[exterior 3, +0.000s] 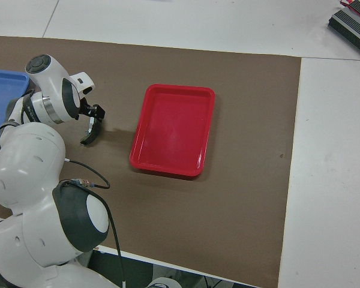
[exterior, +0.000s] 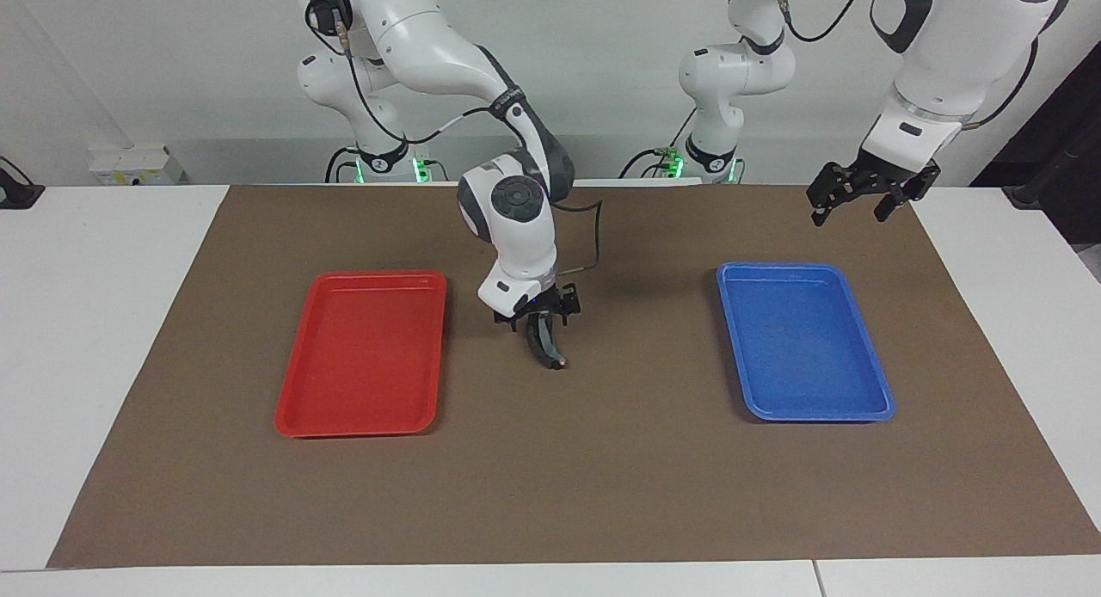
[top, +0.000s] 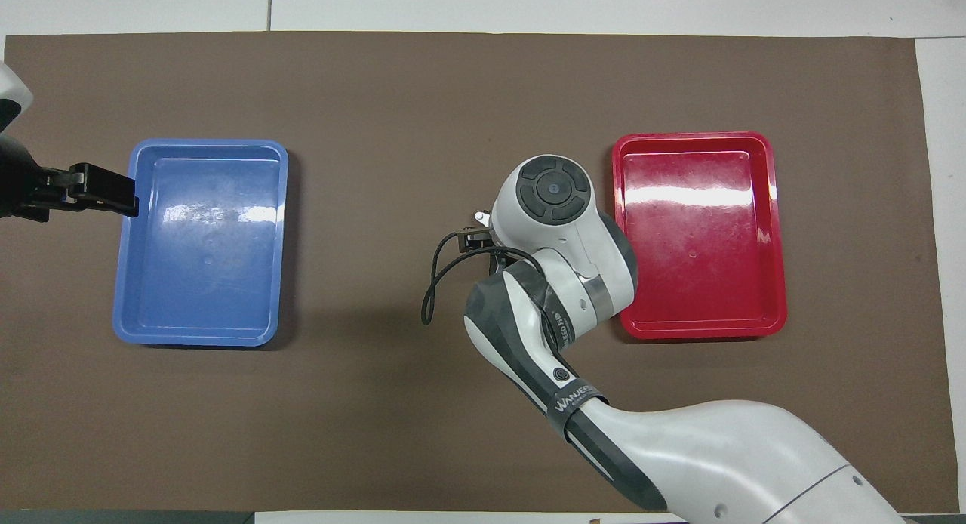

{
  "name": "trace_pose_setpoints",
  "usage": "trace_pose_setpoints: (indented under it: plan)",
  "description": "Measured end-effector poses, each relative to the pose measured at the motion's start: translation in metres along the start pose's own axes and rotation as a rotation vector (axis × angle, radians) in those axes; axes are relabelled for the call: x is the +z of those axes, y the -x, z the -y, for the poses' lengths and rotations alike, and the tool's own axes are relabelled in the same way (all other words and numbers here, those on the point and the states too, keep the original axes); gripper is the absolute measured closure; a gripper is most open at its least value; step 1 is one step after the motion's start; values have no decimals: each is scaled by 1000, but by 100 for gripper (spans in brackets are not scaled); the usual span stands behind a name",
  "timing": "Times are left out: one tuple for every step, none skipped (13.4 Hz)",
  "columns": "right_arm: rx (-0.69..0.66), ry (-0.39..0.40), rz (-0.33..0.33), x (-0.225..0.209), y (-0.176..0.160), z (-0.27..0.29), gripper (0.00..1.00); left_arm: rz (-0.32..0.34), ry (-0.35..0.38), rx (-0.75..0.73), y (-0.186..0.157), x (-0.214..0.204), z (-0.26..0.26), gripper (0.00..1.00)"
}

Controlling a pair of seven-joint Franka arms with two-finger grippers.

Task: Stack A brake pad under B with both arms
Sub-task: 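Open the right gripper and raise it away from the stacked pads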

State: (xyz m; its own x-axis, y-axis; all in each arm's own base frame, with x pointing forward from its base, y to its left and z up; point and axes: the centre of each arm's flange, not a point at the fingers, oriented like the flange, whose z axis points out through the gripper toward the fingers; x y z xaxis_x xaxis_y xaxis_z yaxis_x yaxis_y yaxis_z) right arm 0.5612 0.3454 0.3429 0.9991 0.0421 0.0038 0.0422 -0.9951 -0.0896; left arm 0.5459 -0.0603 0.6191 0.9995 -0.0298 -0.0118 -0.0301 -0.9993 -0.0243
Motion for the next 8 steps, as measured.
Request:
trace_pose_setpoints:
  plan:
    - [17,-4,-10,-15,-5,-10,0,0,0,0,0,0,0,0]
    - [40,-6,-16,-34,-10,-25,0,0,0,1,0,0,-1,0]
    - [69,-7,-15,-53,-15,-43,0,0,0,2,0,0,-1,0]
    - [99,-5,-10,-73,-18,-63,0,2,0,3,0,1,-2,0]
    - [131,1,1,-92,-20,-86,1,4,0,4,0,2,-2,0]
    - [163,9,16,-111,-20,-110,0,6,0,5,0,3,-3,0]
    - [192,15,33,-129,-18,-132,0,8,0,6,0,4,-3,0]
    - [217,21,52,-147,-13,-154,0,9,0,6,1,5,-3,0]
